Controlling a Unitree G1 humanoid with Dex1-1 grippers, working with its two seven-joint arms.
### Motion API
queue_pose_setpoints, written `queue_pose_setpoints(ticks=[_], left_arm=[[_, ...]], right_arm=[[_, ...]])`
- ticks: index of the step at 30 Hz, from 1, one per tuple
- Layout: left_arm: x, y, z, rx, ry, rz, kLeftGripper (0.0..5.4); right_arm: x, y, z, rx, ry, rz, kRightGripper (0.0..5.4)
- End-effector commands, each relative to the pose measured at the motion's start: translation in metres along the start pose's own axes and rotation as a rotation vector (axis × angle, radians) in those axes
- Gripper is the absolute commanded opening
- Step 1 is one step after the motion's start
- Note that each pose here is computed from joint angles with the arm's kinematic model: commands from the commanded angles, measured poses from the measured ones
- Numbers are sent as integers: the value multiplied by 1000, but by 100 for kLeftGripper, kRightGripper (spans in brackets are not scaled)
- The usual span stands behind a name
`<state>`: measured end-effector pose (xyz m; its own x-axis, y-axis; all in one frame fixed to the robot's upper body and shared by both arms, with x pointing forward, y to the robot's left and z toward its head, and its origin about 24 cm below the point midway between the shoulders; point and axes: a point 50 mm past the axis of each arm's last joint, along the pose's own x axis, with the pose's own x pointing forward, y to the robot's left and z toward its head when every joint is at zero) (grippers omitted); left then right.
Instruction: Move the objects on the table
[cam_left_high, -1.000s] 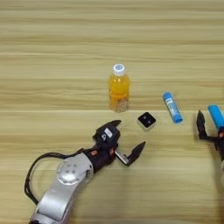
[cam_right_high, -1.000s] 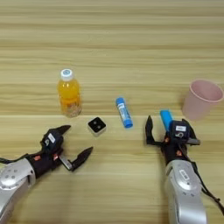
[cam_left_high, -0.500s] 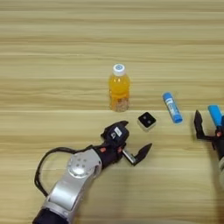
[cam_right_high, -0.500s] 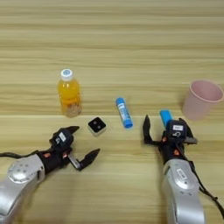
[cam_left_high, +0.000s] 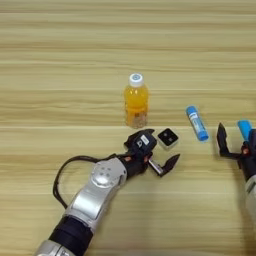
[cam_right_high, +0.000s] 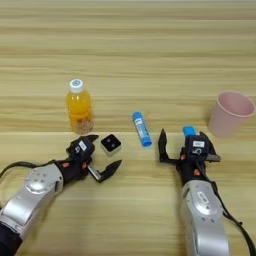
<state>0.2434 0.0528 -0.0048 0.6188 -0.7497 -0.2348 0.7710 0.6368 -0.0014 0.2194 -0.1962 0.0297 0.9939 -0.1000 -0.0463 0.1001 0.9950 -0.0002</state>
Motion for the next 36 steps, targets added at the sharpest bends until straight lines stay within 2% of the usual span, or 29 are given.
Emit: queue_pose_setpoints(ticks=[1, 8, 14, 19, 36], left_arm=[[1, -4, -16, -8, 84, -14, 535], [7, -4, -17, -5, 89, -21, 535], [8, -5, -19, -5, 90, -27, 535], [8, -7, -19, -14, 81, -43, 487], [7, -7, -17, 1, 68, -36, 317]], right_arm=[[-1, 2, 2, 4, -7, -6, 540], [-1, 3, 2, 8, -7, -6, 540], [-1, 3, 2, 9, -7, -6, 540], [-1, 2, 2, 9, -7, -8, 540], [-1, 2, 2, 7, -7, -9, 540]])
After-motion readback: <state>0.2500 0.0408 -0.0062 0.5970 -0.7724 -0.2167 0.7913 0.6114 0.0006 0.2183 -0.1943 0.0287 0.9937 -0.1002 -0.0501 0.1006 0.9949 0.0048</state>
